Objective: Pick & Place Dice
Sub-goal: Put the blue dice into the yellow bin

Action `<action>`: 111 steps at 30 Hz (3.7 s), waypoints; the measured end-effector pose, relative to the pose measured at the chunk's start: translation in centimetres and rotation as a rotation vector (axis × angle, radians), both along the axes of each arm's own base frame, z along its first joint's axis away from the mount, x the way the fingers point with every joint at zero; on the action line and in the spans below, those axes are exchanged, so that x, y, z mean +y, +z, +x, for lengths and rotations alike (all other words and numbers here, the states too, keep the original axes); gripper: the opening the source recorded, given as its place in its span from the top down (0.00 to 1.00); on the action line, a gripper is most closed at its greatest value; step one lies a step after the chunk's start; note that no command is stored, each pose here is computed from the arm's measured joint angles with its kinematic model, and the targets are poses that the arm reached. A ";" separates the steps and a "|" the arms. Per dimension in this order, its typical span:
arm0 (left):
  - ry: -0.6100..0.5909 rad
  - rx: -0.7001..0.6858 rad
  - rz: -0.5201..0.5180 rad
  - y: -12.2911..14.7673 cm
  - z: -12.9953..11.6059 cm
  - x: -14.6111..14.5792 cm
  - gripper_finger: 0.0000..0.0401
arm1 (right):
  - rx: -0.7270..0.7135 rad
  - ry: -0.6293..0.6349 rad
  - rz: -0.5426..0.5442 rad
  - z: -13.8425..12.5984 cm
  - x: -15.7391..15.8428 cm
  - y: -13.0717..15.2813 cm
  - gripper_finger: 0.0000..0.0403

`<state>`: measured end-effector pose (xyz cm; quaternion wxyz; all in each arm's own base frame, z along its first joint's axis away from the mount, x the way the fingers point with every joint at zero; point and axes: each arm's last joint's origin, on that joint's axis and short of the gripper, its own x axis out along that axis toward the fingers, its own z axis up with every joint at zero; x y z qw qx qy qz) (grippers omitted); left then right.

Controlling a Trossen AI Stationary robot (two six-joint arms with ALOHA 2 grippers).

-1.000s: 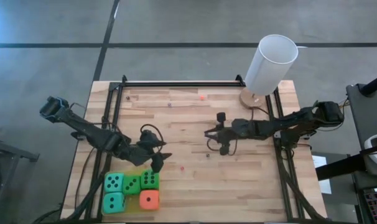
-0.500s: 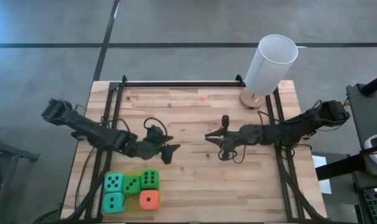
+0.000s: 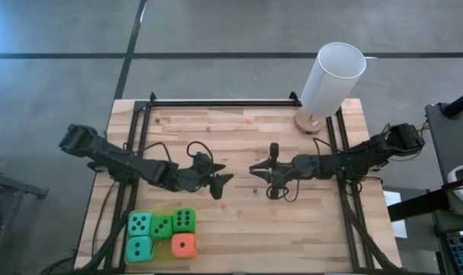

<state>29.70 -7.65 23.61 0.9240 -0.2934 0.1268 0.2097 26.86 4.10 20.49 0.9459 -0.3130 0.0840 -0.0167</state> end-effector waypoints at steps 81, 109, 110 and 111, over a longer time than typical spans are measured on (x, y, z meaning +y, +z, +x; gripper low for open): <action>-0.134 -0.166 0.003 -2.3 6.1 1.2 0.65 | -0.004 0.092 0.010 0.0 0.5 0.0 0.84; -0.130 -0.194 -0.032 -2.2 6.0 1.0 0.67 | -0.010 0.094 0.010 0.1 0.5 0.3 0.84; -0.130 -0.195 -0.032 -2.2 6.0 1.0 0.67 | -0.010 0.094 0.010 0.1 0.5 0.3 0.84; -0.130 -0.195 -0.032 -2.2 6.0 1.0 0.67 | -0.010 0.093 0.010 0.1 0.5 0.3 0.84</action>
